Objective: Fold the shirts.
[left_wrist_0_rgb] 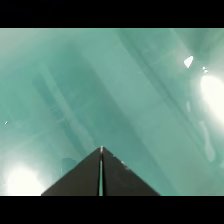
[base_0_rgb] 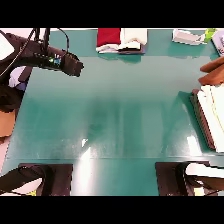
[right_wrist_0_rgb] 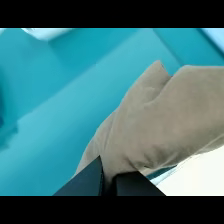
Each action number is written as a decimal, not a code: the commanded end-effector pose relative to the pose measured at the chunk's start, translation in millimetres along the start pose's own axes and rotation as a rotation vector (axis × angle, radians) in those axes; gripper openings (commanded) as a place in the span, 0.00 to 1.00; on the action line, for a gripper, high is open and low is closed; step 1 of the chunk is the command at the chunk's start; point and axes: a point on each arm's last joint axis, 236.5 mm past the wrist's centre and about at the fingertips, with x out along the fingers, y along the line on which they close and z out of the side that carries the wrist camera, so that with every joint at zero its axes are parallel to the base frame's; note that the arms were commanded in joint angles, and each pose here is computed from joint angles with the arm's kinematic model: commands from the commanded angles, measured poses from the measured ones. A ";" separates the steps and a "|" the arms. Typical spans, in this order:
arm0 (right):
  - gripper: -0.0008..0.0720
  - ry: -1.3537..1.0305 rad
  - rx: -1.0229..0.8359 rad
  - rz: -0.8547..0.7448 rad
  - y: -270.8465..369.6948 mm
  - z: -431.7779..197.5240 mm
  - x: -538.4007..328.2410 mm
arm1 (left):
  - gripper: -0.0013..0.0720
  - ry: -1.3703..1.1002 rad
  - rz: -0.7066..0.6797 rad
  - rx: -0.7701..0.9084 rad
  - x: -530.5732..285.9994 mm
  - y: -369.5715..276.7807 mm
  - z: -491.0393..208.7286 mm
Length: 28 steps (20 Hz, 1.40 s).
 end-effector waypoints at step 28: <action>0.88 0.190 -0.074 -0.223 -93.2 -144.9 -27.7 | 0.05 0.075 -0.010 0.002 -0.4 -2.6 -17.7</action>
